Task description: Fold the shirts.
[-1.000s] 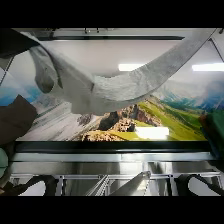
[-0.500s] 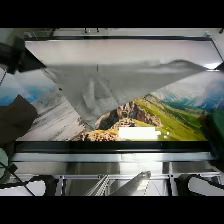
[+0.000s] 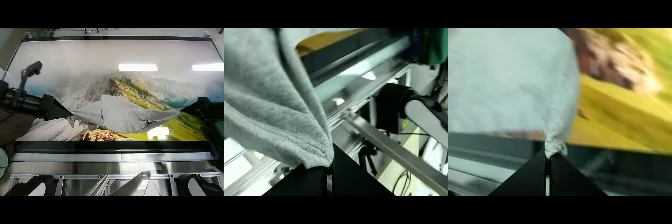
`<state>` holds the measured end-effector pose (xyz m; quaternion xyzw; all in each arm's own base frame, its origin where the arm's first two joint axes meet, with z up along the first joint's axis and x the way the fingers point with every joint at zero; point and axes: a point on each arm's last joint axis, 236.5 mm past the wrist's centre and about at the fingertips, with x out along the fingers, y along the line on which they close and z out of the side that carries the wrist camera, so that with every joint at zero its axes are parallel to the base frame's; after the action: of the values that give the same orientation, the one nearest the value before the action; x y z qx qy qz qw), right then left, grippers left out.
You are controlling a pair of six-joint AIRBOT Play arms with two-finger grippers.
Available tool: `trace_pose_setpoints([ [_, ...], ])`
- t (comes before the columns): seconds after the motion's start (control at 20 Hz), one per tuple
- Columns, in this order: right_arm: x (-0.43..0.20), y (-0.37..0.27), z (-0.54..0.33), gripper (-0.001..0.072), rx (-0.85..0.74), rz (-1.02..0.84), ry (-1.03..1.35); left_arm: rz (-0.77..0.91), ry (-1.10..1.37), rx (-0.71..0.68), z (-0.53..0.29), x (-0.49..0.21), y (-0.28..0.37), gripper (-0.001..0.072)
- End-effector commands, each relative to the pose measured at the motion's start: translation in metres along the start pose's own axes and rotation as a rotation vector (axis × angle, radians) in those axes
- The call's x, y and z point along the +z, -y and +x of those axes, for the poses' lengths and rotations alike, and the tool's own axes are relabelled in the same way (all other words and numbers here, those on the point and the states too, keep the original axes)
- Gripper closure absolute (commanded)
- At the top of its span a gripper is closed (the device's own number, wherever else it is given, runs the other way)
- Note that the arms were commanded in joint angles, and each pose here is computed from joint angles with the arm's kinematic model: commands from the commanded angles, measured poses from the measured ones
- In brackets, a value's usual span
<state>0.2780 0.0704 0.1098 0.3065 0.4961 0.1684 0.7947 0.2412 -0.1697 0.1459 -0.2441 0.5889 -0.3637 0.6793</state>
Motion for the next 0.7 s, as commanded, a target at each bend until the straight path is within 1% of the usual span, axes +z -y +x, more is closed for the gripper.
trace_pose_setpoints([
  [0.0,0.030,-0.131,-0.076,0.0697,0.307,-0.308,0.327,0.230,0.348,-0.088,-0.074,0.031,0.092,0.0688],
  [0.05,0.043,-0.168,-0.107,0.0697,0.360,-0.424,0.415,0.324,0.449,-0.062,-0.116,0.044,0.121,0.0688],
  [0.15,0.073,-0.226,-0.172,0.0698,0.363,-0.599,0.599,0.559,0.629,0.022,-0.193,0.054,0.188,0.0688],
  [0.2,0.089,-0.248,-0.202,0.0698,0.331,-0.677,0.693,0.684,0.725,0.094,-0.224,0.057,0.219,0.0687],
  [0.25,0.105,-0.255,-0.221,0.0698,0.263,-0.717,0.755,0.777,0.795,0.173,-0.246,0.059,0.235,0.0687],
  [0.3,0.133,-0.240,-0.229,0.0698,0.170,-0.657,0.790,0.813,0.847,0.233,-0.263,0.067,0.238,0.0687],
  [0.35,0.165,-0.213,-0.221,0.0698,0.101,-0.558,0.784,0.757,0.866,0.251,-0.275,0.083,0.223,0.0687],
  [0.45,0.223,-0.130,-0.152,0.0699,0.032,-0.334,0.623,0.561,0.789,0.155,-0.269,0.129,0.158,0.0687],
  [0.55,0.249,-0.048,-0.064,0.0700,0.019,-0.143,0.409,0.367,0.638,0.022,-0.215,0.172,0.067,0.0688],
  [0.65,0.245,0.020,0.023,0.0699,0.020,0.015,0.196,0.174,0.514,-0.037,-0.144,0.199,-0.029,0.0690],
])
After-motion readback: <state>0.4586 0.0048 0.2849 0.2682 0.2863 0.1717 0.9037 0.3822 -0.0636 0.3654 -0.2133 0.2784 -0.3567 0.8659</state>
